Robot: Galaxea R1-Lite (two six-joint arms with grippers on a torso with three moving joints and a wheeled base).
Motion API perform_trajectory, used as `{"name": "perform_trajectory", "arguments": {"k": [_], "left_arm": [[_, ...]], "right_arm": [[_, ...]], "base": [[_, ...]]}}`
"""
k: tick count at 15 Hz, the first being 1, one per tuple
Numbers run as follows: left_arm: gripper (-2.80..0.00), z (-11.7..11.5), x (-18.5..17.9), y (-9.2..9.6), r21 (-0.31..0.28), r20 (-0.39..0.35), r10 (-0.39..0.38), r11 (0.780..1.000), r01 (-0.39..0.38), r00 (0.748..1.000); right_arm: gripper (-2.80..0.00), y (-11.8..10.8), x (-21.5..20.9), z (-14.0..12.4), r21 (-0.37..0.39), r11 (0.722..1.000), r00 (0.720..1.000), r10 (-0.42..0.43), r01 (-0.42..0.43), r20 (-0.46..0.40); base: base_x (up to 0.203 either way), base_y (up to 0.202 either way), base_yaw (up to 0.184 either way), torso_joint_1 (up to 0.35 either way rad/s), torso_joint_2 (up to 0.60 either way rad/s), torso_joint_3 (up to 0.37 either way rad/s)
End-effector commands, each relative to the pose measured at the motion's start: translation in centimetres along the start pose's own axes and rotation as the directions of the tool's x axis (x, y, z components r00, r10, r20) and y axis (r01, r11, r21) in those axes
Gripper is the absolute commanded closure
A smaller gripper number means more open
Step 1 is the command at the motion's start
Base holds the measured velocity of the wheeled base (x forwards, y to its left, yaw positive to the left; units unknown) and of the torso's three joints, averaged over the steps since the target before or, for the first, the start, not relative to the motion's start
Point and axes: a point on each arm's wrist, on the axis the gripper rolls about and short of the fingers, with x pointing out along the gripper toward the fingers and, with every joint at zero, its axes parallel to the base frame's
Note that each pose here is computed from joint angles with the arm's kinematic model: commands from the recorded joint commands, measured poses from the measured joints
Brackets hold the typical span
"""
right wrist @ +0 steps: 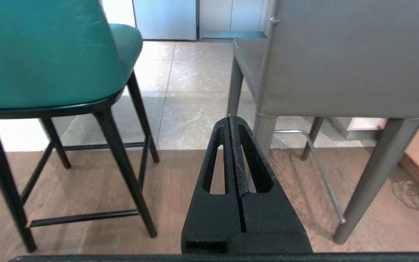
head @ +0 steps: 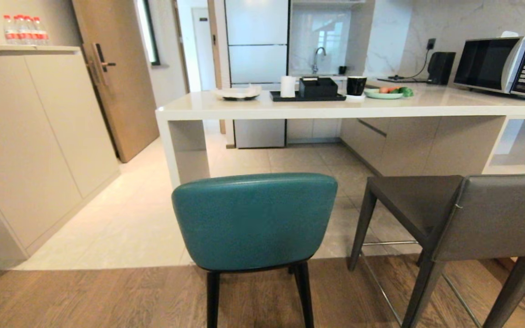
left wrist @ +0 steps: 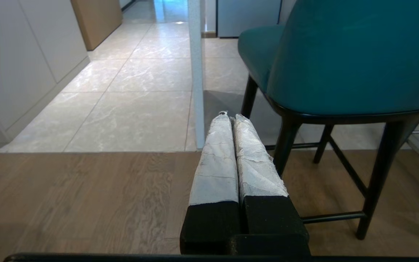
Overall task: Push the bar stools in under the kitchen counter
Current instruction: Push the gray chair back under the dining table
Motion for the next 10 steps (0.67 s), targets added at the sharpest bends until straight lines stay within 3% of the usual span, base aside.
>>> {"name": "perform_trajectory", "arguments": {"k": [1, 10], "left_arm": [[0.0, 0.02, 0.01, 0.0, -0.005, 0.0, 0.0, 1.0, 0.0, 1.0], [0.0, 0.02, 0.01, 0.0, -0.006, 0.0, -0.003, 1.0, 0.003, 1.0]], "right_arm": [[0.0, 0.0, 0.0, 0.0, -0.001, 1.0, 1.0, 0.002, -0.002, 0.0], [0.0, 0.0, 0.0, 0.0, 0.0, 1.0, 1.0, 0.002, -0.002, 0.0]], "base": [[0.001, -0.117, 0.013, 0.002, 0.0, 0.0], [0.0, -0.192, 0.003, 0.002, 0.0, 0.002]]}}
